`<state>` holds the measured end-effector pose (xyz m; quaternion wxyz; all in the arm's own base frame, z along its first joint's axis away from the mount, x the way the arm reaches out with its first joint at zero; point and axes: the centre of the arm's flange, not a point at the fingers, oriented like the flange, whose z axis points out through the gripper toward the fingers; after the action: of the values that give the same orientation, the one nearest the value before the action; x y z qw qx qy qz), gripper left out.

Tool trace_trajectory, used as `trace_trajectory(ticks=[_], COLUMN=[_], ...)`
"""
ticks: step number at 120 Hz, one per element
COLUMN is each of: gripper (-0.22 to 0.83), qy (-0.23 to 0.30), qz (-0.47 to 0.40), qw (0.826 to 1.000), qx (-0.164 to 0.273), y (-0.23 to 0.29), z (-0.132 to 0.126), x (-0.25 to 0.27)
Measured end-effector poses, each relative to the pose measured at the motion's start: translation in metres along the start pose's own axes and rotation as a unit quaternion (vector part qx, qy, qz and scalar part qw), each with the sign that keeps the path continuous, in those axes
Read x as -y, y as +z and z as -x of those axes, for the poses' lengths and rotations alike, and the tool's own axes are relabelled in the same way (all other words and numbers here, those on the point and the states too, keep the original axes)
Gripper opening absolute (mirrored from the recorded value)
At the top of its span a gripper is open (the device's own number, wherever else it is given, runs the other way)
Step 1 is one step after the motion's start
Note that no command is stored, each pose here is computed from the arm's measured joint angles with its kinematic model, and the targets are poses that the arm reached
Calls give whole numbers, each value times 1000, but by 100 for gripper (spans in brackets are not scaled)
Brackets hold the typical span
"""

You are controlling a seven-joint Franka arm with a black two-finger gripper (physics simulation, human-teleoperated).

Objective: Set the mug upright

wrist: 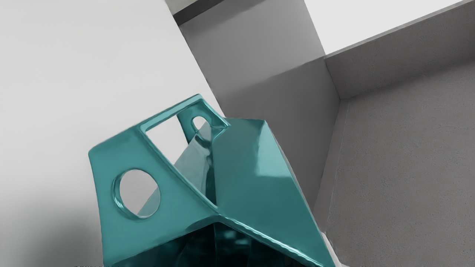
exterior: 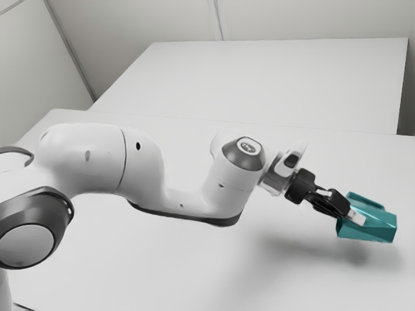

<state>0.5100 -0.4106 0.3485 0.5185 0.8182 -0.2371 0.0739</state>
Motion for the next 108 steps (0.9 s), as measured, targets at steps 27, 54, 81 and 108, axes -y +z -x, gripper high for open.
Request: trace_trajectory(ticks=[27, 54, 81, 108], gripper=[-16, -17, -17, -17], qy=[61, 77, 51, 10], qz=[-108, -236, -345, -428], qw=[991, 961, 921, 880], qx=[53, 122, 173, 207], y=[-71, -134, -193, -238], z=[-19, -15, -5, 12], x=[-9, -10, -3, 11])
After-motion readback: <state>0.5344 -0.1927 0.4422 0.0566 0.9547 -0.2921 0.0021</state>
